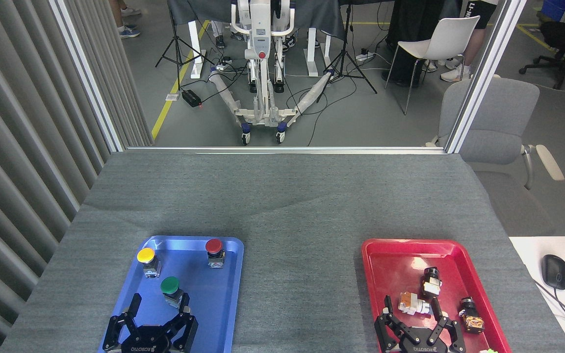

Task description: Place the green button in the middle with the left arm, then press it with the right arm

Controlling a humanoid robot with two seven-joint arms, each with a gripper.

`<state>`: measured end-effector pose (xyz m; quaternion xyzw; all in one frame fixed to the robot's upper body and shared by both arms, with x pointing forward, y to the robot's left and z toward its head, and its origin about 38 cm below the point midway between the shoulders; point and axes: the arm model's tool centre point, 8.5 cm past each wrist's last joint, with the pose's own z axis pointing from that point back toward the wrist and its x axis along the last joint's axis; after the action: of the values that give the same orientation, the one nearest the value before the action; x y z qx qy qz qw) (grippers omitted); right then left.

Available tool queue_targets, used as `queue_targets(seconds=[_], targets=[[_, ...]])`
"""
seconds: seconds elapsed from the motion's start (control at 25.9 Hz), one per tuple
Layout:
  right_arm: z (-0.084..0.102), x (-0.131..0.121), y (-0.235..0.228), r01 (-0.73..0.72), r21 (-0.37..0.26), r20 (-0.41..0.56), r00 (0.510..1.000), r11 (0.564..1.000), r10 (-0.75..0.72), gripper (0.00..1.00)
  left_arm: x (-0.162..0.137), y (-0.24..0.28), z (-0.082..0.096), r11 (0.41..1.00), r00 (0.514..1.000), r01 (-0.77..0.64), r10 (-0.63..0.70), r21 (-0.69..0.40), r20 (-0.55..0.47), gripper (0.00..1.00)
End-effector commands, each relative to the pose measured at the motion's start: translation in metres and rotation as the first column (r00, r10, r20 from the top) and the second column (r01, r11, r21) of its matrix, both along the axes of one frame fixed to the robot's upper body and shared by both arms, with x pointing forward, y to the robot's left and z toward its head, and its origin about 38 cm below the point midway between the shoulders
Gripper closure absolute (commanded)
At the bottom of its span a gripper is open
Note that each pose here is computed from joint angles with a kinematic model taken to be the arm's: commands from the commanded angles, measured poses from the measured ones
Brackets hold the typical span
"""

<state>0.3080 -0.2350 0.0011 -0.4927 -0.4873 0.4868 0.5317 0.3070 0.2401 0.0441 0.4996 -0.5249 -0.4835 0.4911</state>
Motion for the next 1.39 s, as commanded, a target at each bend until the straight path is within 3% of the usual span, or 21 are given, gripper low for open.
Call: queue_targets(seconds=[0.0,0.85,1.12,1.35], targets=[[0.000,0.000,-0.001,0.001,-0.001,-0.002,1.000,1.000,-0.001,0.00,0.000,-0.002,0.000,1.000,1.000,0.013,-0.013,-0.003,-0.002,0.00],[0.006,0.001,-0.007,-0.002,-0.014,0.012,1.000,1.000,0.002,0.00,0.003,-0.002,-0.001,1.000,1.000,0.021,-0.021,-0.005,-0.010,0.00],[0.016,0.002,-0.015,-0.039,-0.042,0.040,0.998,0.998,0.041,0.00,0.004,0.000,-0.017,1.000,0.998,0.015,-0.015,-0.001,-0.060,0.00],[0.014,0.001,-0.013,-0.049,-0.007,0.041,0.998,0.999,0.049,0.00,0.002,0.007,-0.026,1.000,0.996,0.018,-0.017,0.020,-0.089,0.01]])
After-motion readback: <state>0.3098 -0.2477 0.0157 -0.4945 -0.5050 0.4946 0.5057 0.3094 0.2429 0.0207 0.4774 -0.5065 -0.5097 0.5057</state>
